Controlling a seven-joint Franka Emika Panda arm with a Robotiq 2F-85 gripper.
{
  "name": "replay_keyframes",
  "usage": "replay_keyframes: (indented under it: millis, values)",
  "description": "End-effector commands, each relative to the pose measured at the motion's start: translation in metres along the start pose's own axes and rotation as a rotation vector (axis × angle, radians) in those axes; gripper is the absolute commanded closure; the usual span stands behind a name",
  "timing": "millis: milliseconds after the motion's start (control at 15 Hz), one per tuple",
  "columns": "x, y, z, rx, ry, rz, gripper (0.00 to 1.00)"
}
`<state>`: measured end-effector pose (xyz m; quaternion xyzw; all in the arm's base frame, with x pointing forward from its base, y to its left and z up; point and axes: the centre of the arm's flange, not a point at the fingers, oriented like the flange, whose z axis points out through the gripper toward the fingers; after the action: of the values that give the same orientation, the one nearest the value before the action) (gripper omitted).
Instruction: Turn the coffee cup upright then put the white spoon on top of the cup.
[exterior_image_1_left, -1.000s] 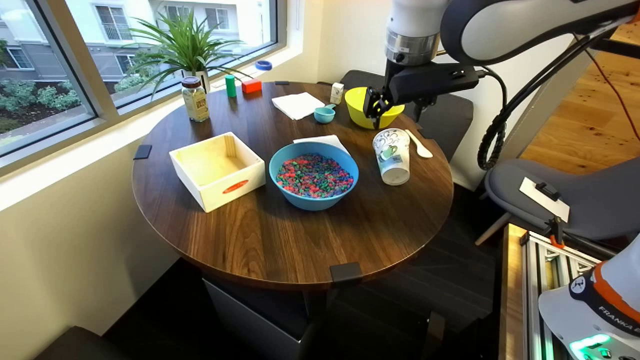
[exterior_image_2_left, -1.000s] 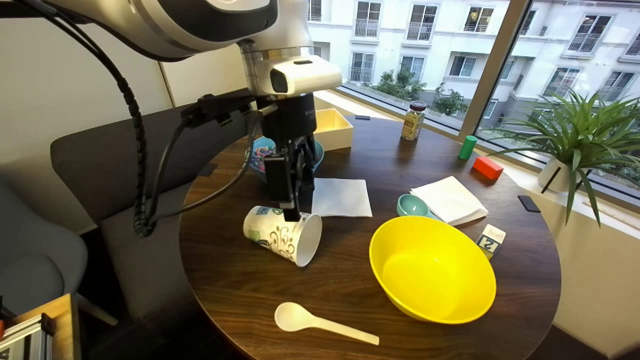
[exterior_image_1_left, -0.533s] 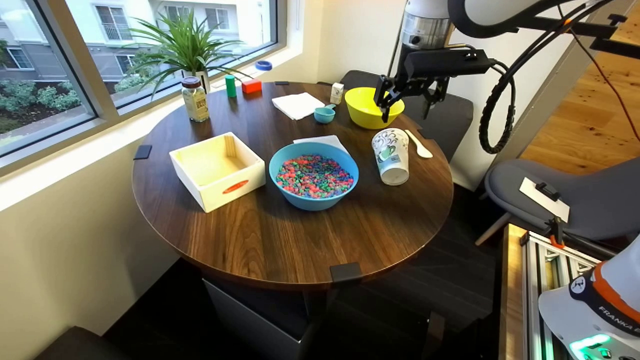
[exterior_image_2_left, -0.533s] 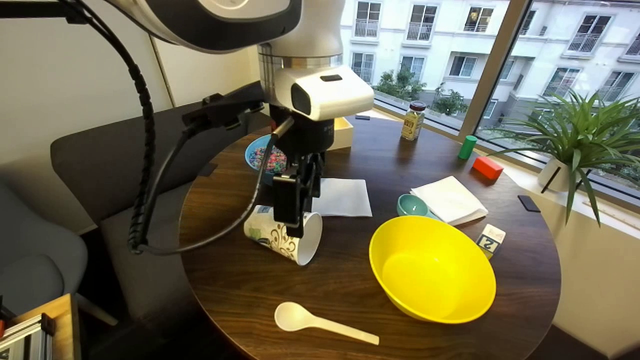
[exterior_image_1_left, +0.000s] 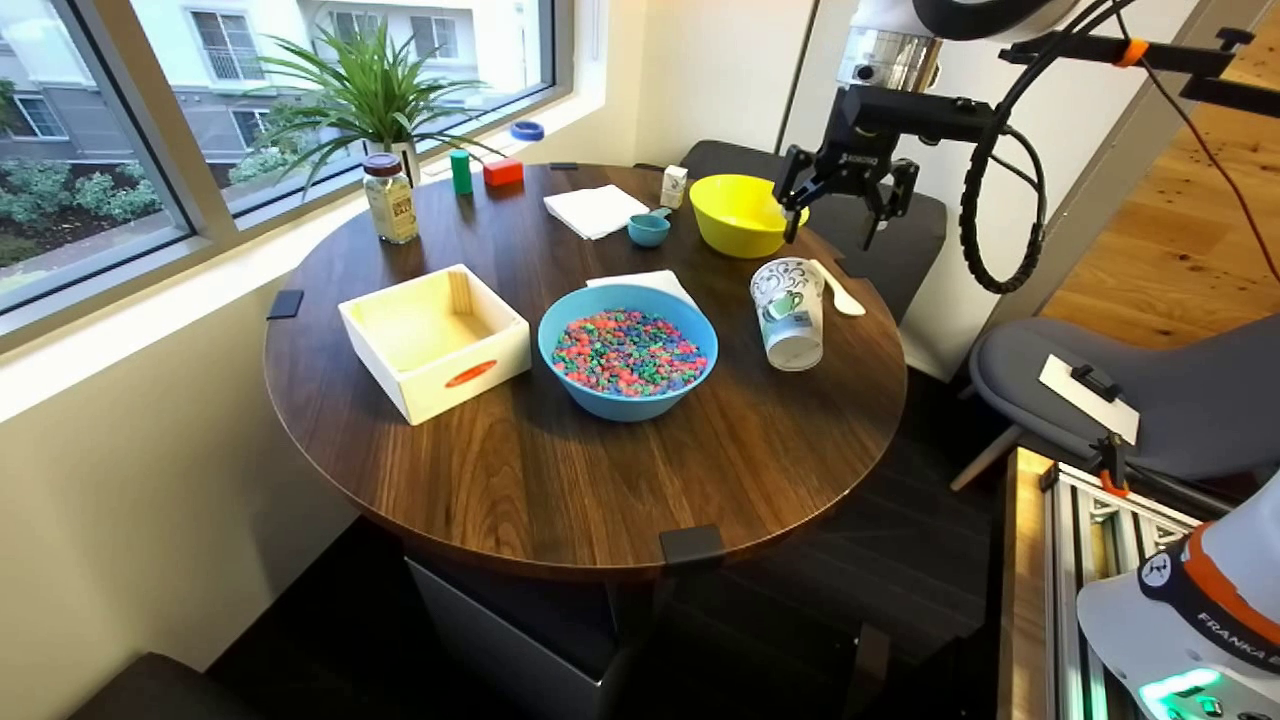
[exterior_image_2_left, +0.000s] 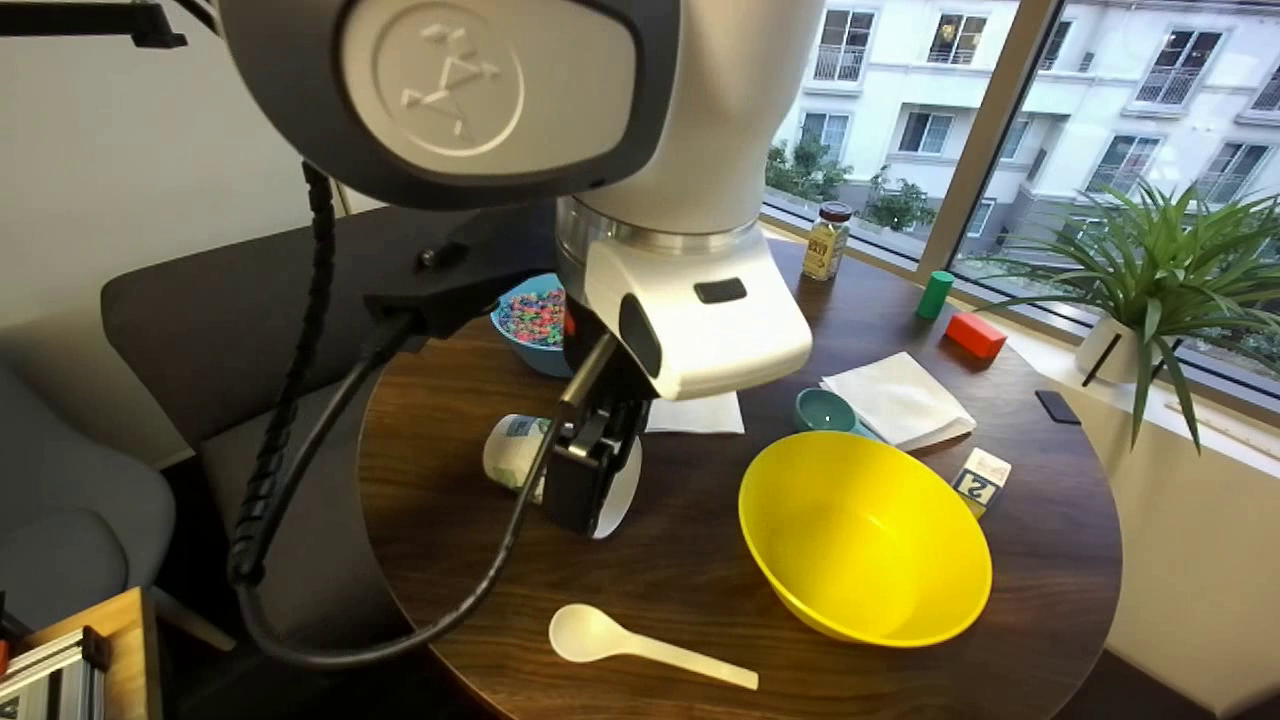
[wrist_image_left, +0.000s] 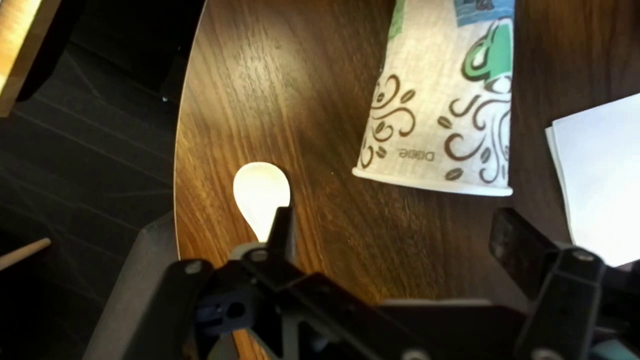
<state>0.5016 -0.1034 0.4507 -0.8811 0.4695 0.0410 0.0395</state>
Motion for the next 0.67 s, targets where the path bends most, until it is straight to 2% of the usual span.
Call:
replay_keyframes:
  millis: [0,267,600]
  values:
    - [0.01,0.011,0.015,0.057,-0.09,0.034,0.0]
    - [0.023,0.017,0.026,0.096,-0.154,0.076,0.0]
    - [0.031,0.016,0.045,0.102,-0.234,0.116,0.0]
